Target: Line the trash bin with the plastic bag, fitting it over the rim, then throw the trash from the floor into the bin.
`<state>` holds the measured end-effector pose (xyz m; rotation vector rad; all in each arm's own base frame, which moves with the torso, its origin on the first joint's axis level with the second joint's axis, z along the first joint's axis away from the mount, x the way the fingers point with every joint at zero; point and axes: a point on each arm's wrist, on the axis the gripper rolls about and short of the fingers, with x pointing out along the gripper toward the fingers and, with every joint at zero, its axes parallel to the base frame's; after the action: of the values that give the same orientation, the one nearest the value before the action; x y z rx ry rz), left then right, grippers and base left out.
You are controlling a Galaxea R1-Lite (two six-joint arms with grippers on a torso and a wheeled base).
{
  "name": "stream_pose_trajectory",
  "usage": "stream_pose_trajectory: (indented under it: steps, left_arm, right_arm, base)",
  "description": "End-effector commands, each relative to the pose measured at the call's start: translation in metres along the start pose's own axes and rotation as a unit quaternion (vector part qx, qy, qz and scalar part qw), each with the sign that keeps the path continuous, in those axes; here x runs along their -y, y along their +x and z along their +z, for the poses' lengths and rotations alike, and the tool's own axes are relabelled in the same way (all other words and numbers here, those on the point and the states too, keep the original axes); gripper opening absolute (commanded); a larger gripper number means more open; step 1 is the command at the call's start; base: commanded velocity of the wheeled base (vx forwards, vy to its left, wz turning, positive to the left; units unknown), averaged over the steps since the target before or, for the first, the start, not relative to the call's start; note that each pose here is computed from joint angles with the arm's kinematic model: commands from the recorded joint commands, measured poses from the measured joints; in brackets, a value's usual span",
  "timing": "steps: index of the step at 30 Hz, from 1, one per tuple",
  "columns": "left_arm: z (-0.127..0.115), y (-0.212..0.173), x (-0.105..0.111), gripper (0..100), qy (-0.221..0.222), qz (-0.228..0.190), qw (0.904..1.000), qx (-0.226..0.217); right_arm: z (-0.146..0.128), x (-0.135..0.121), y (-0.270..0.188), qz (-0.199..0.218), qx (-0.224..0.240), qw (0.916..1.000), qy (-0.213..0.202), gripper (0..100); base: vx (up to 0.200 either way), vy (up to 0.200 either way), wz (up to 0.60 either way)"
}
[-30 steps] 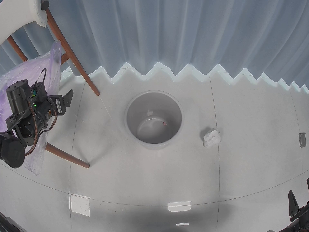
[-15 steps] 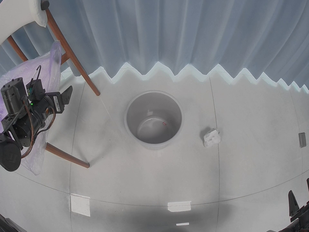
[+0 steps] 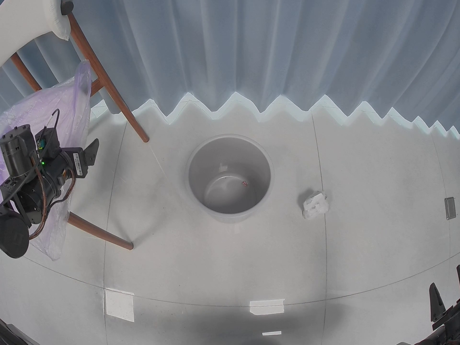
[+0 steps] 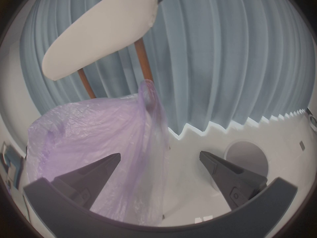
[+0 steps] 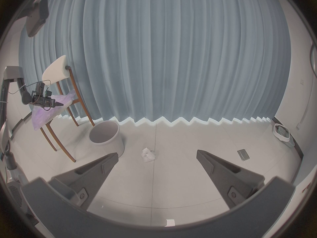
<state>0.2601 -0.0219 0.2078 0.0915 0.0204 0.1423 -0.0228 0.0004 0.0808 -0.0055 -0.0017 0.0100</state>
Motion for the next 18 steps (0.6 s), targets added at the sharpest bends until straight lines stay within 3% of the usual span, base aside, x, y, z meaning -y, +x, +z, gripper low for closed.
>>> stream_pose_trajectory:
  steps: [1,9,18]
  left_arm:
    - [-0.015,-0.005,-0.002,100,0.03,-0.022,0.9991,-0.022]
    - [-0.013,0.006,-0.017,100,0.032,0.007,0.9994,-0.014]
    - [-0.015,0.013,-0.014,100,0.032,0.004,0.9994,-0.013]
  right_arm:
    - [-0.005,0.0,0.0,0.0,0.0,1.0,0.0,100]
    - [-0.005,0.0,0.0,0.0,0.0,1.0,0.0,100]
    - [-0.005,0.0,0.0,0.0,0.0,1.0,0.0,100]
  base:
    - [0.0,0.0,0.0]
    - [0.0,0.0,0.0]
    - [0.0,0.0,0.0]
